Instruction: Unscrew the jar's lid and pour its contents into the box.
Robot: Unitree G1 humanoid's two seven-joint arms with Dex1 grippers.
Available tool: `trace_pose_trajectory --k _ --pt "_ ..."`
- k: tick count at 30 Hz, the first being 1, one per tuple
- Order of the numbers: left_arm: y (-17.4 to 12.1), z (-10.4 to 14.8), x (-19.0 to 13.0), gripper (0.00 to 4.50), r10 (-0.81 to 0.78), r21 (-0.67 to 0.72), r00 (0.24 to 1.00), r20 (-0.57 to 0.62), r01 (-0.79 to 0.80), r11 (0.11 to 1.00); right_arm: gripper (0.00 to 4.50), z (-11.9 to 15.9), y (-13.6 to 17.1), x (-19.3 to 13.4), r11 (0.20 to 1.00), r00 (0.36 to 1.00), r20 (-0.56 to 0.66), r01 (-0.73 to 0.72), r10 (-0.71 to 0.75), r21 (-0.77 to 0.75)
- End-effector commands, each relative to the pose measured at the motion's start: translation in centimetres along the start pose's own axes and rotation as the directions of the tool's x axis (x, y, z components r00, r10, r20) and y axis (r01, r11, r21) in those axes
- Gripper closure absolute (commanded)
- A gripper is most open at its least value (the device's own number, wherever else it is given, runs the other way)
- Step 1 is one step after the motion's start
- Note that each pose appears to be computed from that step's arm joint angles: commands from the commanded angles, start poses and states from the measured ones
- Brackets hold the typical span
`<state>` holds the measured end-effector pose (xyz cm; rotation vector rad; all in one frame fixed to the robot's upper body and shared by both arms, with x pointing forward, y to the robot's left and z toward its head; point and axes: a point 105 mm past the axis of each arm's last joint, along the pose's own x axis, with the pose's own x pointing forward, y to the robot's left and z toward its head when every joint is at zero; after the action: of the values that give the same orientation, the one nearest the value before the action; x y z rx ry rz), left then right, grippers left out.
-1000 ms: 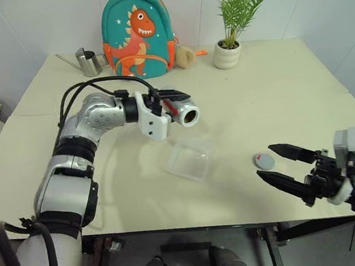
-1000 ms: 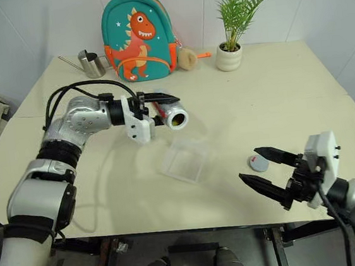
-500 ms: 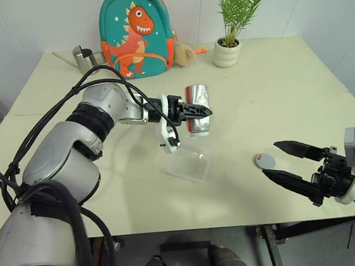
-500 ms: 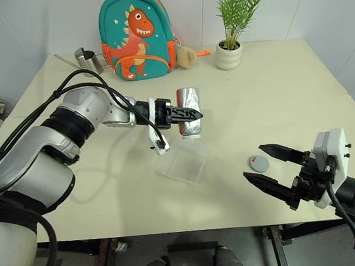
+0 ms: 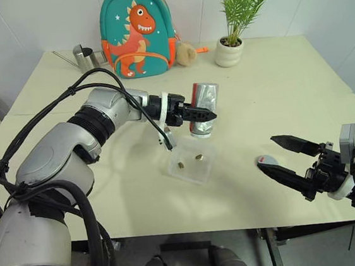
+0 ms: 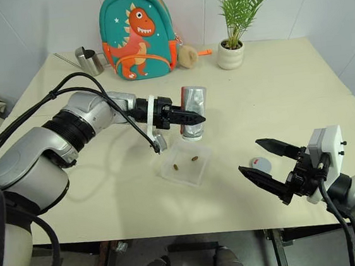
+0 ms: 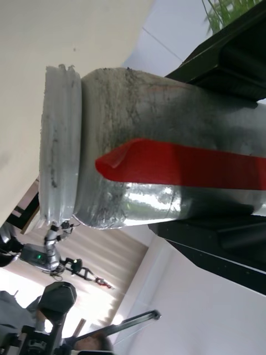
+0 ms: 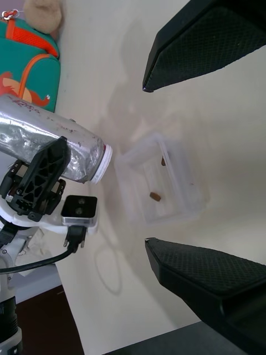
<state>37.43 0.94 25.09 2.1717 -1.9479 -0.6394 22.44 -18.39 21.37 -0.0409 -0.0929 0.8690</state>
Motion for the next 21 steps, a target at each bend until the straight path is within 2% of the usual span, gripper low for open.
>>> trace_pose_trajectory --k 1,3,5,7,9,10,11,12,13,15,17,21 --pt "0.7 -3.4 -1.3 2.5 0.014 -0.339 0.959 -0.284 -0.114 0.934 0.07 0.7 0.1 0.0 0.999 1.0 0.018 -0.009 0.01 -0.042" --pt "0.8 -4.4 -1.9 2.5 -0.005 -0.451 0.927 -0.376 -0.178 0.875 0.07 0.7 0.1 -0.1 0.998 1.0 0.001 -0.025 0.025 -0.049" --pt "0.2 -5.5 -2.9 2.5 -0.057 -0.581 0.857 -0.511 -0.296 0.758 0.07 0.6 -0.1 -0.2 0.998 0.999 -0.022 -0.039 0.037 -0.057" --pt "-0.6 -6.1 -3.7 2.5 -0.117 -0.655 0.796 -0.593 -0.392 0.646 0.07 0.8 -0.4 -0.3 0.997 0.999 -0.028 -0.041 0.039 -0.062" --pt "-3.1 -7.0 -5.2 2.5 -0.269 -0.682 0.666 -0.696 -0.494 0.539 0.07 1.0 -0.7 -0.2 0.997 0.999 -0.03 -0.043 0.041 -0.07" --pt "-3.9 -7.0 -5.7 2.5 -0.32 -0.694 0.622 -0.715 -0.575 0.433 0.07 1.2 -0.9 -0.2 0.996 0.999 -0.03 -0.048 0.046 -0.074" --pt "-5.2 -6.7 -6.6 2.5 -0.395 -0.663 0.55 -0.736 -0.704 0.256 0.07 1.3 -1.1 -0.1 0.995 0.998 -0.033 -0.056 0.054 -0.078" --pt "-6.1 -6.1 -7.1 2.5 -0.435 -0.619 0.521 -0.734 -0.777 0.114 0.07 1.5 -1.3 0.0 0.995 0.998 -0.036 -0.063 0.06 -0.081" --pt "-7.1 -5.2 -7.6 2.5 -0.477 -0.533 0.502 -0.722 -0.843 -0.08 0.07 1.6 -1.6 0.1 0.994 0.997 -0.042 -0.074 0.07 -0.086" --pt "-7.9 -4.0 -8.1 2.5 -0.501 -0.393 0.497 -0.709 -0.868 -0.304 0.07 1.7 -2.0 0.3 0.993 0.996 -0.046 -0.084 0.08 -0.088" --pt "-8.6 -2.6 -8.8 2.5 -0.525 -0.28 0.495 -0.693 -0.855 -0.437 0.07 1.8 -2.2 0.6 0.991 0.994 -0.052 -0.104 0.1 -0.081" --pt "-9.1 -0.5 -9.4 2.5 -0.547 -0.189 0.517 -0.658 -0.817 -0.545 0.07 1.7 -2.4 0.9 0.988 0.989 -0.066 -0.139 0.134 -0.073"
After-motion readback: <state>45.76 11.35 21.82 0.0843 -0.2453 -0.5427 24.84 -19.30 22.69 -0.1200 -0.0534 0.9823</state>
